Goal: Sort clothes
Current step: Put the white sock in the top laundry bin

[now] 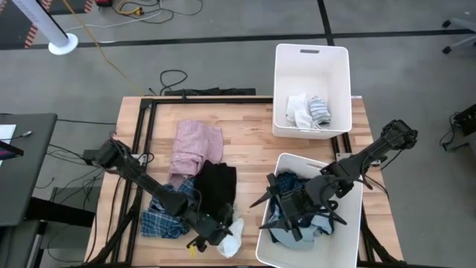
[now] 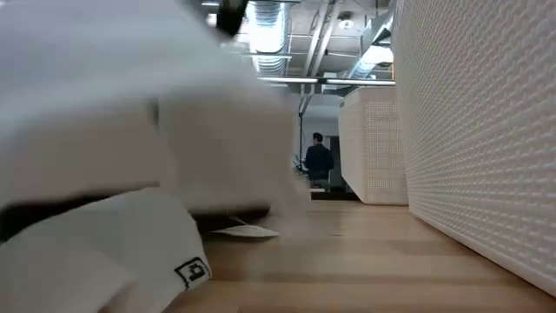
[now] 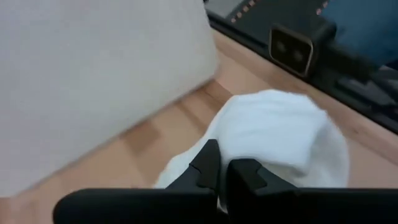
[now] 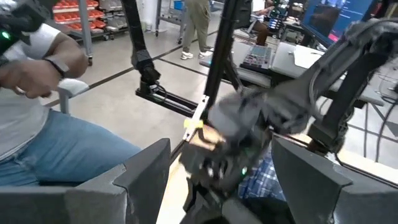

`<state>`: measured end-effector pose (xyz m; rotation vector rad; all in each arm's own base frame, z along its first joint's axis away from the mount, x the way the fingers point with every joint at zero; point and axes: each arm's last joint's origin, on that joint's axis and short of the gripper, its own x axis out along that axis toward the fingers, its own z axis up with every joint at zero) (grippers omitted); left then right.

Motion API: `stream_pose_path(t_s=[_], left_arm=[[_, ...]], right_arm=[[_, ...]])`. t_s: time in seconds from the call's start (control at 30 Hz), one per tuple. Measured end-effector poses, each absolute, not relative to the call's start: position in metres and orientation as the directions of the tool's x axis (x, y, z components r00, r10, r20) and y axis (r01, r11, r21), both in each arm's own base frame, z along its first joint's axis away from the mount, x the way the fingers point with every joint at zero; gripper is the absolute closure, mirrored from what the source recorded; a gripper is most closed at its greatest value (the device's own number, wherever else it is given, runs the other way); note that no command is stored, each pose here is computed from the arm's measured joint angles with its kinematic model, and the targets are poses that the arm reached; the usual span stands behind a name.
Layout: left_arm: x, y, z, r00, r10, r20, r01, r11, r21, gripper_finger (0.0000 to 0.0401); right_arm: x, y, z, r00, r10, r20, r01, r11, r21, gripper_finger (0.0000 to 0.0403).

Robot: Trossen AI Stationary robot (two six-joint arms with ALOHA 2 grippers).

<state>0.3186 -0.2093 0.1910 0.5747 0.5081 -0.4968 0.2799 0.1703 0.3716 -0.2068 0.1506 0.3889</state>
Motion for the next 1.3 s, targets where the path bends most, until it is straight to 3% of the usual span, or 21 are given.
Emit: stream_pose_path(t_s=[0.43, 0.73, 0.97, 1.3], left_arm=[[0.266, -0.169, 0.308, 0.921, -0.172, -0.35, 0.342, 0.787, 0.514, 0.04], [0.229, -0.113, 0.372, 0.985, -0.083, -0.153, 0.143, 0.885, 0.444, 0.0401], [0.212, -0.069, 0.393, 0.996, 0.046, -0.08, -0.016, 0.941, 0.338, 0.0401], [0.211, -0.03, 0.396, 0.975, 0.191, -0.111, -0.167, 0.966, 0.195, 0.0401]], right_arm=[[0.294, 0.144, 0.369, 0.939, 0.272, -0.21, -0.315, 0.926, -0.208, 0.0107], [0.303, 0.126, 0.369, 0.948, 0.244, -0.206, -0.284, 0.939, -0.194, 0.0107], [0.31, 0.108, 0.372, 0.965, 0.19, -0.179, -0.22, 0.962, -0.163, 0.0107], [0.323, 0.066, 0.38, 0.994, 0.053, -0.094, -0.066, 0.988, -0.138, 0.0107]])
